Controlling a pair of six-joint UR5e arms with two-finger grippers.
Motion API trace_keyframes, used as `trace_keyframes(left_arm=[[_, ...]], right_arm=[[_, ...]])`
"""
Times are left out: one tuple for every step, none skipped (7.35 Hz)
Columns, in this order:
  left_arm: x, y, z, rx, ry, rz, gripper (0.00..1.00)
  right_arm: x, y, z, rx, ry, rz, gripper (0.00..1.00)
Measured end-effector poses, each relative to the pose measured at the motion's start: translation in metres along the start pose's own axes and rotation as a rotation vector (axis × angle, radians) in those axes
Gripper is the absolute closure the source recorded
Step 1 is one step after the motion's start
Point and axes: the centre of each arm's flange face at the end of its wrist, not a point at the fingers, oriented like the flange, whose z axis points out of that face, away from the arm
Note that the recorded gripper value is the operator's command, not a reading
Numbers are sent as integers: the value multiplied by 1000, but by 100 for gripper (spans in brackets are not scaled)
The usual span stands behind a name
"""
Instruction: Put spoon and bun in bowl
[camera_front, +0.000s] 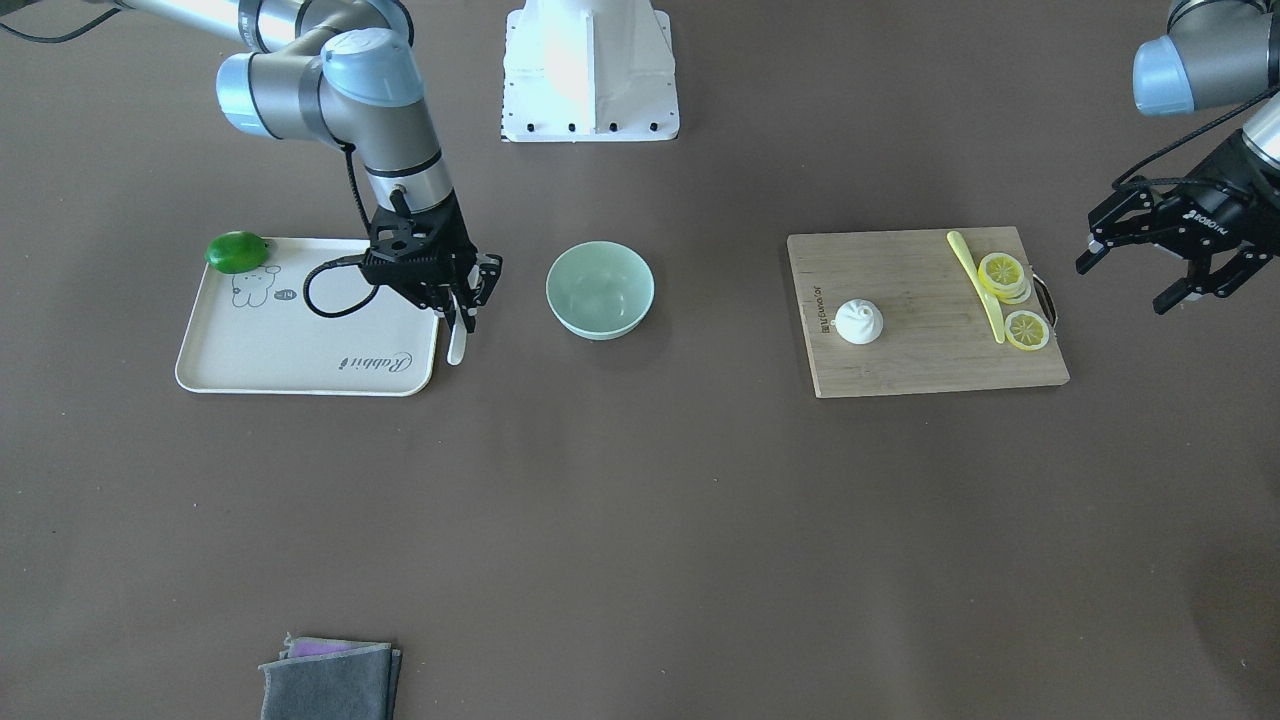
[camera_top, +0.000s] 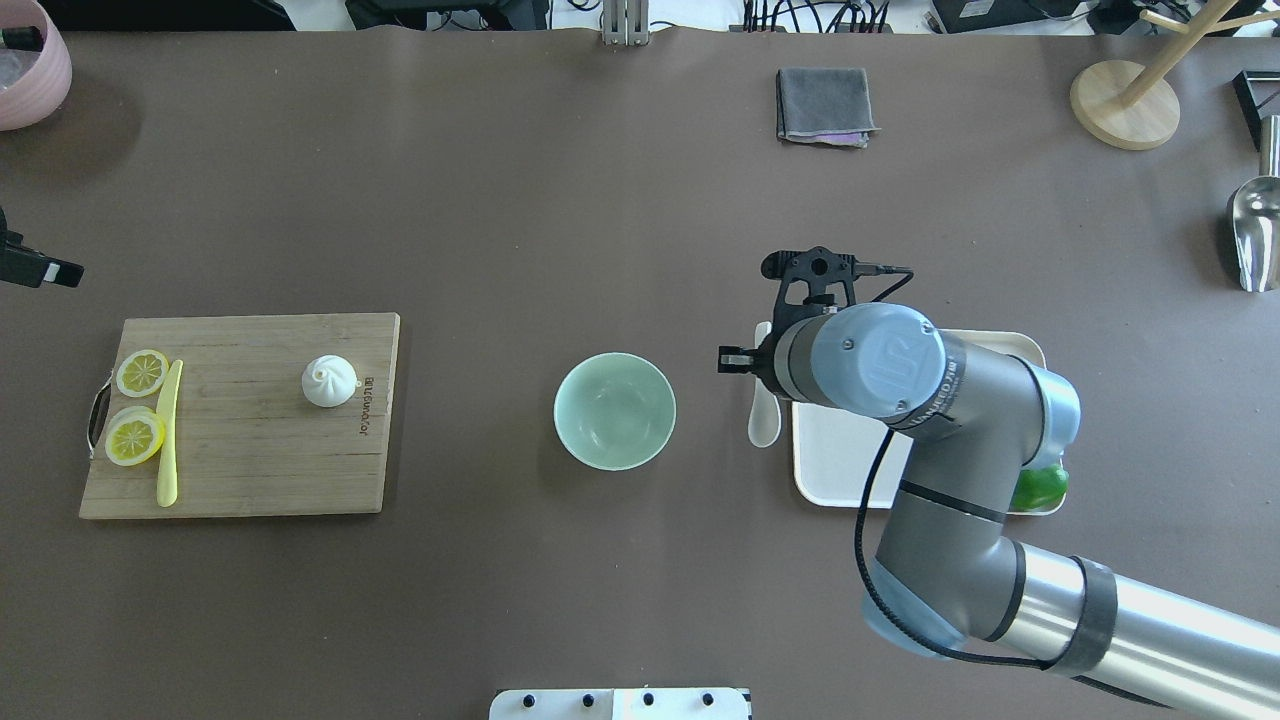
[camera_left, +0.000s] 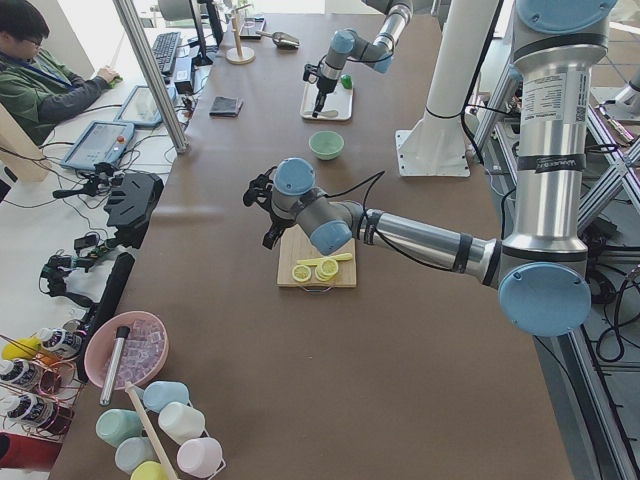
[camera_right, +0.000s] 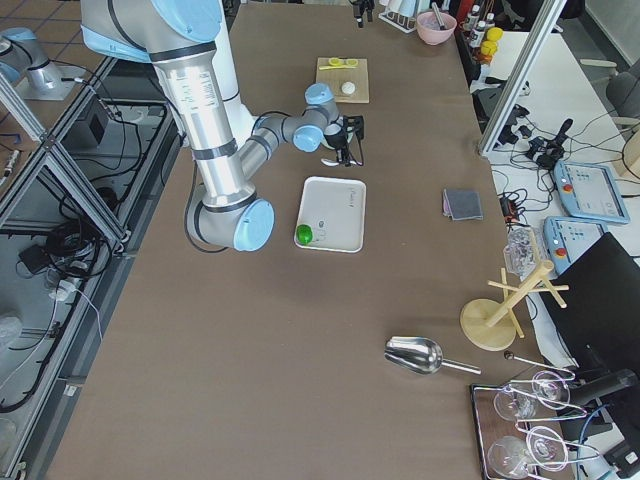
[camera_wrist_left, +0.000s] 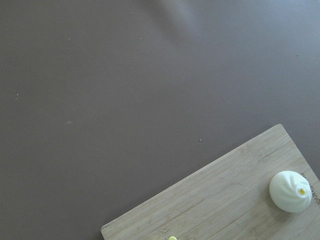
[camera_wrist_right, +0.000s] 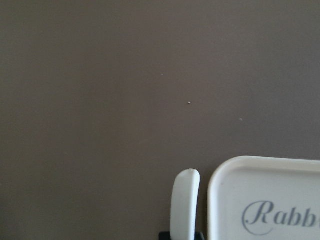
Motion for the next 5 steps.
trace_keyframes(left_arm=[[1,0,3,-5,2,2,1],[1,0,5,-8,4,2,1],[1,0,7,-11,4,2,1],[0,0,8,-12,4,1,1],[0,-1,9,-13,4,1,1]], right_arm=[[-43,9,-11,24,8,112,100],[-75,18,-19,59,5,221,100],[-94,27,-20,94,0,293,100],[-104,36,-16,130,0,331,100],[-110,44,-13,161,-1,342,100]])
